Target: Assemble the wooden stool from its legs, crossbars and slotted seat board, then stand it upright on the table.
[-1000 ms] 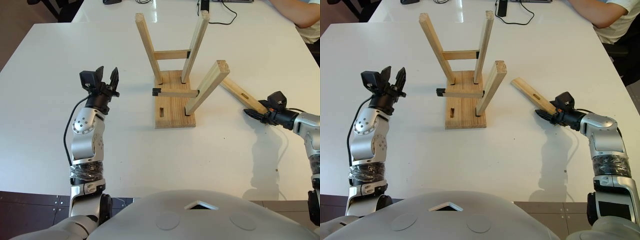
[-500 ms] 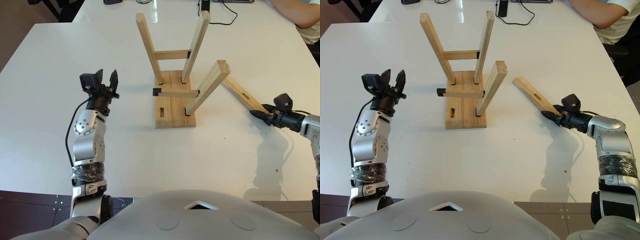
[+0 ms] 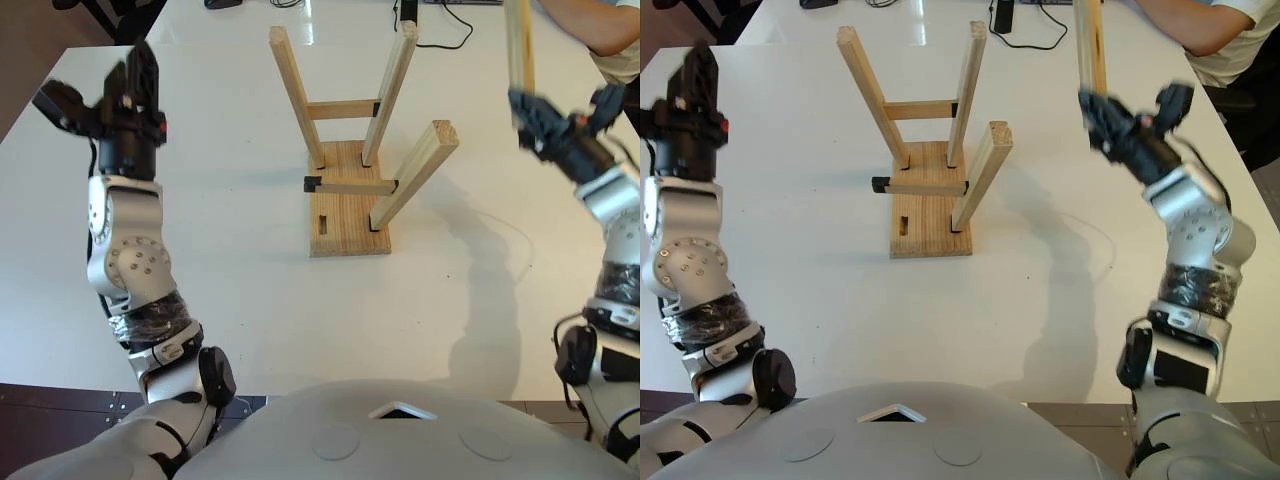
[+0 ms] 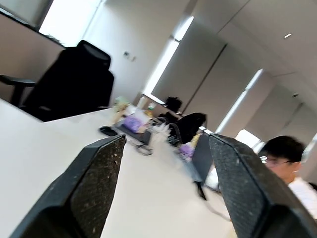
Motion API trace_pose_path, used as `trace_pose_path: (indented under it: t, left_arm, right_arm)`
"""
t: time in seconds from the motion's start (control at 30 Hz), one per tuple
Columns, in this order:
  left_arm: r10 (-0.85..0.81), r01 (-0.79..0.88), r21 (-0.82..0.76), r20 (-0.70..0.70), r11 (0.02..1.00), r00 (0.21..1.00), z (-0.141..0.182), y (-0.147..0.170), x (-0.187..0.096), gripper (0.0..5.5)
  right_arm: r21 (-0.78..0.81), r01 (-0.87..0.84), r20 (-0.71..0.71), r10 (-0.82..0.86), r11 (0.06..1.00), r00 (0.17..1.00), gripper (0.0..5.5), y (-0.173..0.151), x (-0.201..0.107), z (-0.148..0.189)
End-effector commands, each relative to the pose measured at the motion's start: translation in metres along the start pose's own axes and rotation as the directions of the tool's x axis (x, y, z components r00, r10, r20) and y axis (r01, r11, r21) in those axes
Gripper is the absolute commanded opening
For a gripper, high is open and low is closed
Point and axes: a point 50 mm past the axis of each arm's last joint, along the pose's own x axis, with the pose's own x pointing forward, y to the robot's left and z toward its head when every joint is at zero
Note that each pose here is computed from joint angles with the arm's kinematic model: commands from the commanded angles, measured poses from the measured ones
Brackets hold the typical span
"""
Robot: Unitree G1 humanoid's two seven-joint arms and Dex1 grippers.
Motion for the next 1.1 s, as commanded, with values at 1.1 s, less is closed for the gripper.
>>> trace_pose_path:
  t: [1.1]
  left_arm:
    - [-0.882,0.793,-0.386,-0.201,0.471,0.426,0.017,-0.152,-0.003,2.94]
  right_arm:
    - [0.043,-0.779,-0.447,0.71,0.625,0.544,2.04,0.134,0.024,0.01]
